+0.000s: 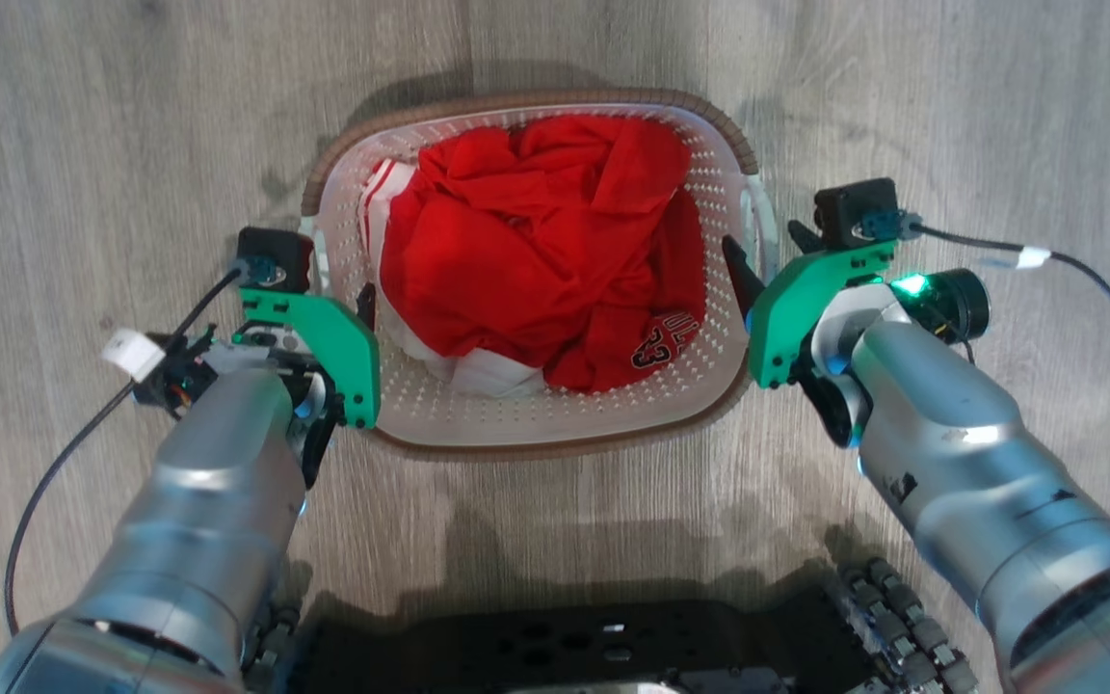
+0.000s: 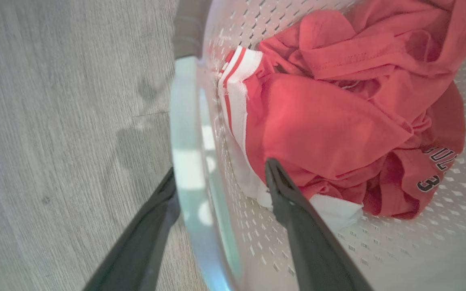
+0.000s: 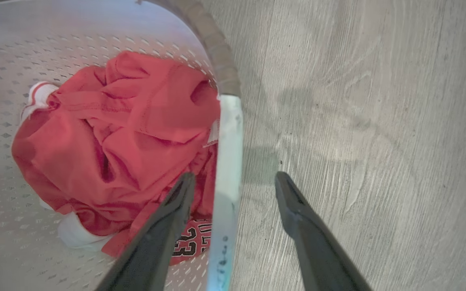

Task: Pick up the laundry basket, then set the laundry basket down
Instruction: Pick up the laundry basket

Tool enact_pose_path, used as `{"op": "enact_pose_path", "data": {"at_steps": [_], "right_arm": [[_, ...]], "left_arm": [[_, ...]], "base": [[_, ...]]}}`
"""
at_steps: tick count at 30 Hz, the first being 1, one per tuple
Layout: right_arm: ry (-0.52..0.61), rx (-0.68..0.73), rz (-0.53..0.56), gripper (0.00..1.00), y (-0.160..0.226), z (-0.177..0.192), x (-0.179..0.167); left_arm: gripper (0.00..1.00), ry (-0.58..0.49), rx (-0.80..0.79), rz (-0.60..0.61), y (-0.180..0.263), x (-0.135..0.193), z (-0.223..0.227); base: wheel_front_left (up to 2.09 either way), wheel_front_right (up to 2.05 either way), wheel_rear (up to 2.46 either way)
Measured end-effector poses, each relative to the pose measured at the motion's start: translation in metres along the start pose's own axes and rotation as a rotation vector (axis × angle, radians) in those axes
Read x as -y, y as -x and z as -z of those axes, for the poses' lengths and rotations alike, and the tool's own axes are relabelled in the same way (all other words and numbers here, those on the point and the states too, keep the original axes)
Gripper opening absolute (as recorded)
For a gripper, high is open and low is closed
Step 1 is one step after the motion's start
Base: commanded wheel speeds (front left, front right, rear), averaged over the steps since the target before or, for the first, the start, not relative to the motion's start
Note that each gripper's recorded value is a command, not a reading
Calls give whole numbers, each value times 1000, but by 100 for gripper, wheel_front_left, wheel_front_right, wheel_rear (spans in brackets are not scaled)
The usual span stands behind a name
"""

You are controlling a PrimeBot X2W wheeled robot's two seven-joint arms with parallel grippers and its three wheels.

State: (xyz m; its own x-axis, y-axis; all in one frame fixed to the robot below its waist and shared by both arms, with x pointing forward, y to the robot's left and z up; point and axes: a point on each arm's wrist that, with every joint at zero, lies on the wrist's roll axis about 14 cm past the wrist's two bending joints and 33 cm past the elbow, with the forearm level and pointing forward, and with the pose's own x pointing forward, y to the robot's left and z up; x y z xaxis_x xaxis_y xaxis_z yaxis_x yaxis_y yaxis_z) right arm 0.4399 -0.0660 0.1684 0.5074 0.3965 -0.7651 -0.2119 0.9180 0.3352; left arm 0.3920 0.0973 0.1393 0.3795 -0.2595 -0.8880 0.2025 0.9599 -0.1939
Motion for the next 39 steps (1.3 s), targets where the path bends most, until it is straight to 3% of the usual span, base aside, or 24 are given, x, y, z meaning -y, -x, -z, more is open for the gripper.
{"op": "enact_pose_path", "data": {"at_steps": [8,38,39], "right_arm": [[41,-99,3,100,-13,19,7],[-43,-143,-19,100,-30,34,3],[-48,-144,-19,51,-31,35,3]], "left_arm": [[100,-3,-32,8,-13,-2,1],[100,-6,-113,34,-27,1,18],[65,-7,-118,35,-27,1,18]], "base": [[0,0,0],[0,0,0],[0,0,0]]}}
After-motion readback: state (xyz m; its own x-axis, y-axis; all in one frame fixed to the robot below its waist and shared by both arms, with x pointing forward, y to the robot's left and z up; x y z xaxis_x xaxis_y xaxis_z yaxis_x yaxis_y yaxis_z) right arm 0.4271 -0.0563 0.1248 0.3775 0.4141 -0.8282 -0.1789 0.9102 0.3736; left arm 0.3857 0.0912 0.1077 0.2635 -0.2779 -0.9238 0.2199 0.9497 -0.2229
